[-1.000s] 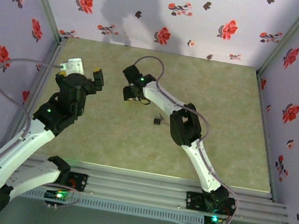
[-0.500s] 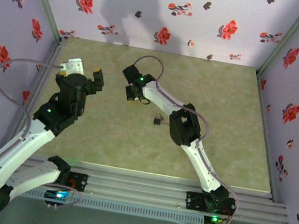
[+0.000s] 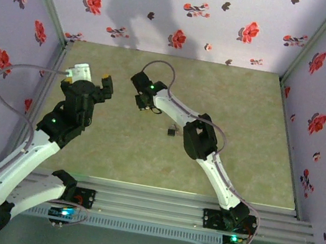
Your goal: Lock with the key
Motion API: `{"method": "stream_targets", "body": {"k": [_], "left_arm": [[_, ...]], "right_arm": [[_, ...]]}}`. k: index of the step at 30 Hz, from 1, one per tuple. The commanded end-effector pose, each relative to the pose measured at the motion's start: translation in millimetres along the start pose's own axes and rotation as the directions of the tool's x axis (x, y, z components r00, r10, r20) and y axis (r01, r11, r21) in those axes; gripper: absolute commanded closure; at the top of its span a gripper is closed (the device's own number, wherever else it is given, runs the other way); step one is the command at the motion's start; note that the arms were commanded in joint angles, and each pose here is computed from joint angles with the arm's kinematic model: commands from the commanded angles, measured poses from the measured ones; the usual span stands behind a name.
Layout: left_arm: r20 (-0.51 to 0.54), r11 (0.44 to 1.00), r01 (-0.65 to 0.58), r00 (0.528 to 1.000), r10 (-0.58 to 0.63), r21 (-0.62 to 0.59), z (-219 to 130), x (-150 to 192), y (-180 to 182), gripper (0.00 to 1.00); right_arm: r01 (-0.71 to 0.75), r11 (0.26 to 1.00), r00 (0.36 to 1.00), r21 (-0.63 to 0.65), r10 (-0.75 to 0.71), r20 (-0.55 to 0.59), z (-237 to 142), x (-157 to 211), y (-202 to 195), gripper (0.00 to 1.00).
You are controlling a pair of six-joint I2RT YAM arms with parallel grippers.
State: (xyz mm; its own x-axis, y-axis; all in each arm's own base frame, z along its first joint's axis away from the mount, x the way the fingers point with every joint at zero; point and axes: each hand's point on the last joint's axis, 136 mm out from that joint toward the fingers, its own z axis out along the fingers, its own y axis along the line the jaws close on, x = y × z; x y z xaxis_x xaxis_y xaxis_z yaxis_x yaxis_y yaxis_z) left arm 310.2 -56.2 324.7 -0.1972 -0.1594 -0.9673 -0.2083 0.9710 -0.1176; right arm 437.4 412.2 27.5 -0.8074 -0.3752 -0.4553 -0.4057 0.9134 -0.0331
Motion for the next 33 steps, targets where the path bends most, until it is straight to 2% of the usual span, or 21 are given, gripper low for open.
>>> {"method": "stream_targets", "body": {"k": [1,10,17,21,27,33], "left_arm": [[0.031,0.999,-0.001,1.000,0.002,-0.036,2,-5,6,0.00],[0.019,0.999,-0.012,1.000,0.013,-0.050,6,-1,6,0.00],[0.013,0.998,-0.021,1.000,0.022,-0.053,9,0,5,0.00],[0.005,1.000,0.016,1.000,-0.016,-0.023,10,-3,0,0.00],[-0.067,0.995,0.087,0.994,-0.083,0.052,6,-13,-17,0.00],[-0.177,0.961,0.234,0.962,-0.207,0.150,-1,-11,-35,0.00]], "right_arm": [[0.062,0.998,0.998,0.001,-0.062,-0.032,-28,11,4,1.00],[0.058,0.996,0.998,-0.069,-0.056,0.030,-77,9,5,1.00],[0.048,0.971,0.997,-0.234,-0.032,0.072,-122,23,16,1.00],[0.035,0.929,0.994,-0.368,0.006,0.110,-159,33,24,1.00],[0.056,0.839,0.987,-0.541,0.034,0.155,-208,61,33,1.00],[0.093,0.754,0.983,-0.651,0.032,0.178,-240,91,36,1.00]]}}
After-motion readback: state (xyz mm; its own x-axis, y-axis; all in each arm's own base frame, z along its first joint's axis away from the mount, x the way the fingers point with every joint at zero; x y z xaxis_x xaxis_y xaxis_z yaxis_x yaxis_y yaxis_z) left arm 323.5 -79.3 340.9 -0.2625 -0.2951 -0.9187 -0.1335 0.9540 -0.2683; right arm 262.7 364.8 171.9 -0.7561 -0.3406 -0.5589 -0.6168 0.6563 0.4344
